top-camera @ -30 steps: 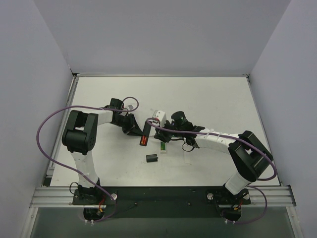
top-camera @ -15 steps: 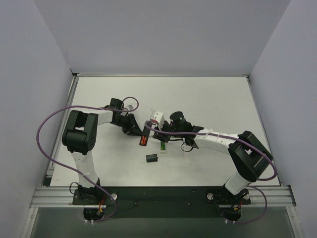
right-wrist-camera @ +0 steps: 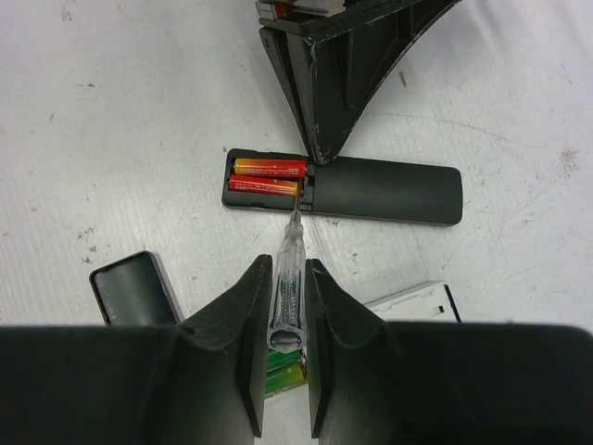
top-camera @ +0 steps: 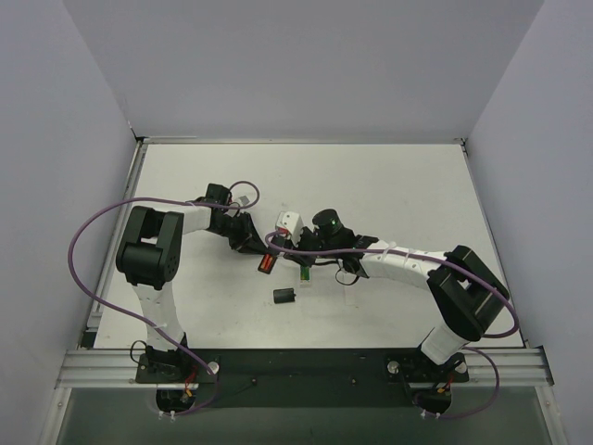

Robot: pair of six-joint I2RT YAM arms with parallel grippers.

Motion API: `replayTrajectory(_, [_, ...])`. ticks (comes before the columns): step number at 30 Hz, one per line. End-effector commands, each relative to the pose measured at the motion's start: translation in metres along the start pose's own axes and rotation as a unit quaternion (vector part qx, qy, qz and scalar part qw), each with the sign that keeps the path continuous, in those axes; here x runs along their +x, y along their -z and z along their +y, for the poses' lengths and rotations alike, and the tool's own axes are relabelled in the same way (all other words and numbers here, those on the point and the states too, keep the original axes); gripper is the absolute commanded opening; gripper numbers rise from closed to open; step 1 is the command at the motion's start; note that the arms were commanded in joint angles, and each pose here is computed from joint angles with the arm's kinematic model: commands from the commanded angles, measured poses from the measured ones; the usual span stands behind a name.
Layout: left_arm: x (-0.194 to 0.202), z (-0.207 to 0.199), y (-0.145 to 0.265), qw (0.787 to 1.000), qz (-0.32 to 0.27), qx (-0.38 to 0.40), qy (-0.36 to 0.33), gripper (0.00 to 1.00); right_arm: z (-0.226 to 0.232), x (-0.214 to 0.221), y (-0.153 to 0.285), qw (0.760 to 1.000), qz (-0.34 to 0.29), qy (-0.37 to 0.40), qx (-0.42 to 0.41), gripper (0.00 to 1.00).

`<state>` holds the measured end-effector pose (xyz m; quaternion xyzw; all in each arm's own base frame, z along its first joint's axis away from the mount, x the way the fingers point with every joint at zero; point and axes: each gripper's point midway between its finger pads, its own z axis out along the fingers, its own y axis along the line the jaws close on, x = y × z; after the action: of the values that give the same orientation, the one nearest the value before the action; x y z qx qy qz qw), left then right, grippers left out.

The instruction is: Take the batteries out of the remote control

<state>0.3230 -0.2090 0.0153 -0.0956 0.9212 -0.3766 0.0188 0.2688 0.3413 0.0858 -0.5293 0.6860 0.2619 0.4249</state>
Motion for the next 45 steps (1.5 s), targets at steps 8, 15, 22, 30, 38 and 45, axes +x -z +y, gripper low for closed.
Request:
replayTrajectory(8, [0.035,0.025,-0.024,0.997,0.040,-0.060,-0.002,0.26,0.050,0.000,-0.004,0.997,-0.006,-0.010,-0.082,0.00])
replayTrajectory(15, [0.035,0.025,-0.025,0.997,0.042,-0.061,-0.002,0.26,0.046,0.025,-0.006,0.995,-0.014,-0.095,-0.017,0.00])
replayTrajectory(22, [0.037,0.025,-0.026,0.997,0.044,-0.061,-0.003,0.26,0.048,0.038,-0.007,0.991,-0.030,-0.131,0.001,0.00])
replayTrajectory(30, [0.029,0.016,-0.011,0.995,0.041,-0.076,-0.044,0.35,0.046,0.037,-0.009,0.989,-0.036,-0.145,0.006,0.00])
replayTrajectory(38, [0.010,-0.011,0.017,0.984,-0.002,-0.111,-0.137,0.46,0.039,0.043,-0.003,0.989,-0.020,-0.148,0.012,0.00])
replayTrajectory(45, [0.022,-0.006,0.021,0.970,0.008,-0.164,-0.178,0.47,0.031,0.041,0.001,0.990,-0.013,-0.137,0.015,0.00])
